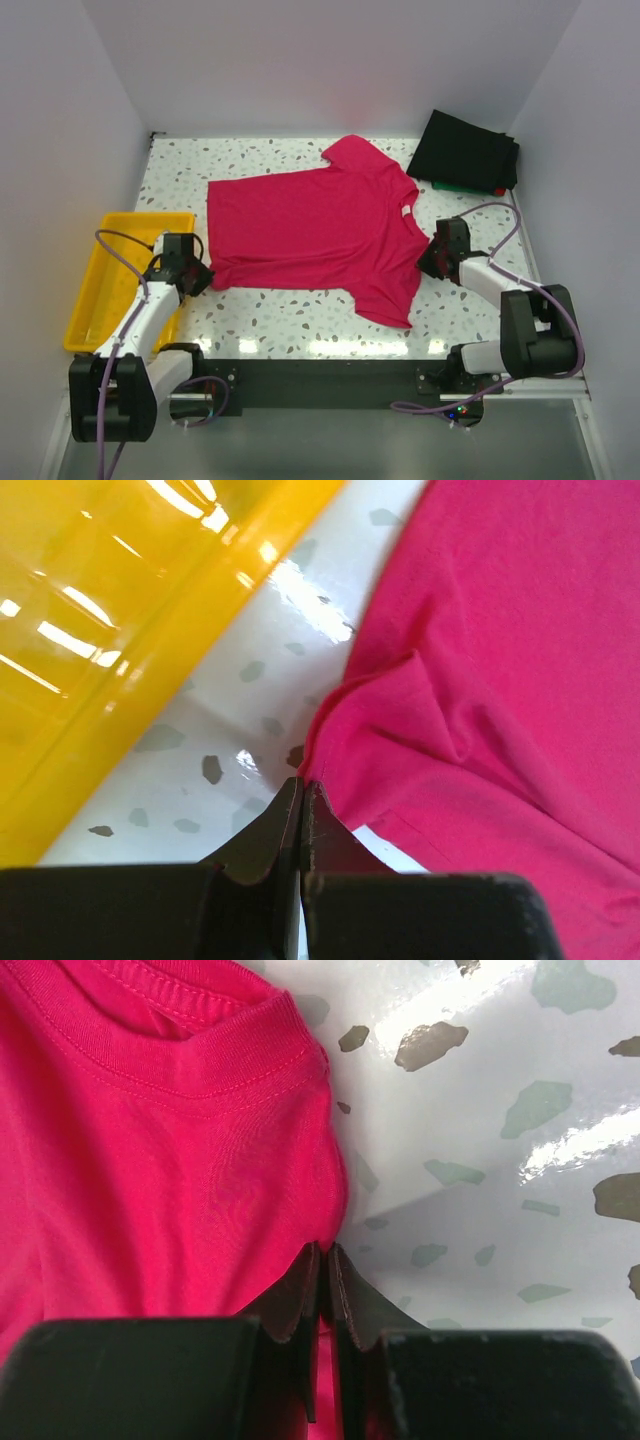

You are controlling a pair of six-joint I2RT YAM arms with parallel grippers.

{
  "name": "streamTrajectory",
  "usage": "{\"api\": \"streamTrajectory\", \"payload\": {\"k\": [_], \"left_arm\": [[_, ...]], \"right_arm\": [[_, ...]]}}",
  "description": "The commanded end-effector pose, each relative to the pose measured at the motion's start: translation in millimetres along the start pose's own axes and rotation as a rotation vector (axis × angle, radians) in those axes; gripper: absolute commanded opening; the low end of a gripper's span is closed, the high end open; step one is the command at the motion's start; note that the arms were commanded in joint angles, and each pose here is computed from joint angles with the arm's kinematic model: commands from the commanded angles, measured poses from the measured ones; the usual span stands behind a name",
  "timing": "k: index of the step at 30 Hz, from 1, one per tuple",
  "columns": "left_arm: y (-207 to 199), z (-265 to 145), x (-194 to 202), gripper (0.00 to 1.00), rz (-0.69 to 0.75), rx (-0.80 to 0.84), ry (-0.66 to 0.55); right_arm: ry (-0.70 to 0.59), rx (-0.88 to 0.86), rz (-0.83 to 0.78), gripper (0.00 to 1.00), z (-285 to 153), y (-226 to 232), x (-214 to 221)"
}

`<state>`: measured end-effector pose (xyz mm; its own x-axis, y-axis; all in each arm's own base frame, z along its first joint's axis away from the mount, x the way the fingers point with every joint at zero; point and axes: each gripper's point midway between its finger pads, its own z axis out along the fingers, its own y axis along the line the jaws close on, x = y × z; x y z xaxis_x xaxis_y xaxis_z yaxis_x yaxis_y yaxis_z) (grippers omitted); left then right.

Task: Fold and stack the t-shirts
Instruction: Flatten the tshirt out

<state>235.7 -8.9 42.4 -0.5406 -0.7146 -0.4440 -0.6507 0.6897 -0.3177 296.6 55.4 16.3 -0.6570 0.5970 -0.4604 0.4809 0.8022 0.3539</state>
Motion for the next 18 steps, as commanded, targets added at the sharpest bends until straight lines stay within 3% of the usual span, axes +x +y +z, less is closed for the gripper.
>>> {"api": "streamTrajectory", "payload": {"k": [1, 18], "left_arm": [[6.5, 4.9, -15.6, 0.00, -0.067, -0.033, -0.067], [46.6, 9.0, -53.9, 0.00, -0.150, -0.179, -0.145]], "right_arm": [[0.018, -0.030, -0.003, 0.06, 1.2, 3.5, 4.4], [0.014, -0.161, -0.036, 0.00, -15.7, 33.1, -5.2]]}}
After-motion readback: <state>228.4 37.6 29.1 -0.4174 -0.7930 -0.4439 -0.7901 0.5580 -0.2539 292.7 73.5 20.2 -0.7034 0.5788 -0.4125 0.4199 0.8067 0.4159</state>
